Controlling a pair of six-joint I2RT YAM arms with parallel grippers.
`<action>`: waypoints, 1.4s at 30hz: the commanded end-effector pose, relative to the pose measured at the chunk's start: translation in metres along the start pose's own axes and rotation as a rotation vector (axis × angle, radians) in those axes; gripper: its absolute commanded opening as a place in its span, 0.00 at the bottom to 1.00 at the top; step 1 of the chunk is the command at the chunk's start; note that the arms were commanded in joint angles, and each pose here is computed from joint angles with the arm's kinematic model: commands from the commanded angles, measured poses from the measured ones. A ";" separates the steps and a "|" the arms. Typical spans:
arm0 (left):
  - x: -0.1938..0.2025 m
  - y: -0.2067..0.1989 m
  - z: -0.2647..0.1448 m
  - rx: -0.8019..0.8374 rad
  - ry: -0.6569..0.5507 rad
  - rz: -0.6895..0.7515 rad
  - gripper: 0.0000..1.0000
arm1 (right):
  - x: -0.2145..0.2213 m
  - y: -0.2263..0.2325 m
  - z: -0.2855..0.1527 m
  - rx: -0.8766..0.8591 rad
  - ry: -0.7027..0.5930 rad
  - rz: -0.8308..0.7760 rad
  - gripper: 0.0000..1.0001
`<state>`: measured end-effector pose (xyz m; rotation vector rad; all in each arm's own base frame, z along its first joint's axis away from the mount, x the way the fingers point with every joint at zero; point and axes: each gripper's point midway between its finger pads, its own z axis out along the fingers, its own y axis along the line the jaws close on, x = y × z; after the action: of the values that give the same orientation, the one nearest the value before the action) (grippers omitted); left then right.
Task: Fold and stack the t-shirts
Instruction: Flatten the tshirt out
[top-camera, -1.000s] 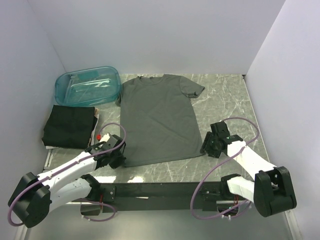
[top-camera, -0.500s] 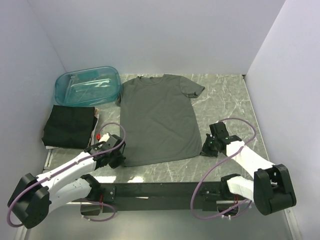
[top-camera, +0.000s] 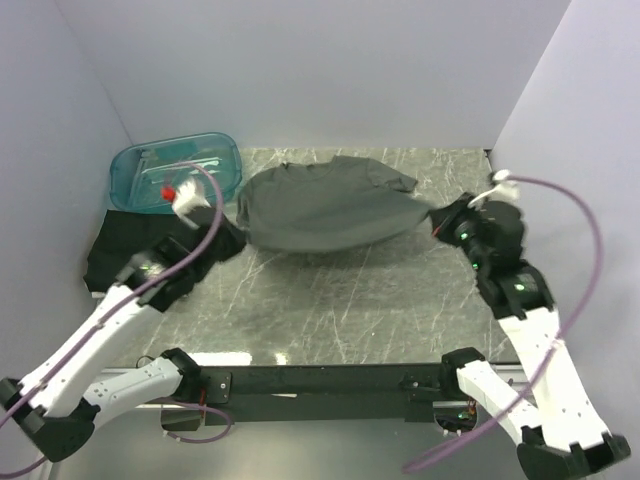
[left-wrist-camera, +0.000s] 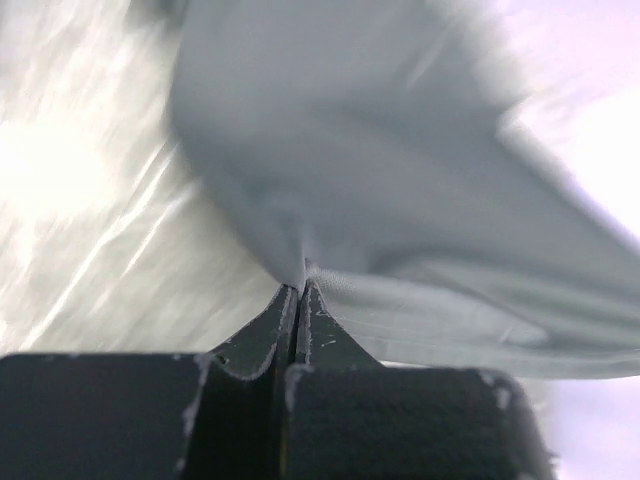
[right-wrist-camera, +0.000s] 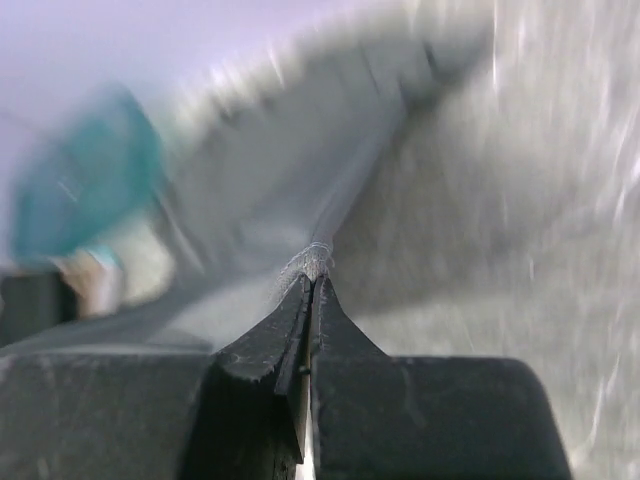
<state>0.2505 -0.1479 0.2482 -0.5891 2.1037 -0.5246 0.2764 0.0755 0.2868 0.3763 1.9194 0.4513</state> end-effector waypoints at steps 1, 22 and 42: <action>-0.079 -0.049 -0.048 0.166 -0.230 0.045 0.01 | -0.077 0.016 -0.043 0.004 -0.238 -0.024 0.00; -0.239 -0.200 -0.225 0.693 -0.642 0.160 0.01 | -0.255 0.080 -0.242 -0.138 -0.781 -0.117 0.00; -0.342 -0.255 -0.060 0.641 -0.723 0.186 0.01 | -0.352 0.098 -0.075 0.079 -0.773 -0.333 0.00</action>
<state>0.4762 -0.1559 0.5301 -0.2318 1.5079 -0.5826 0.4002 0.0058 0.5520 0.2377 1.4625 -0.0167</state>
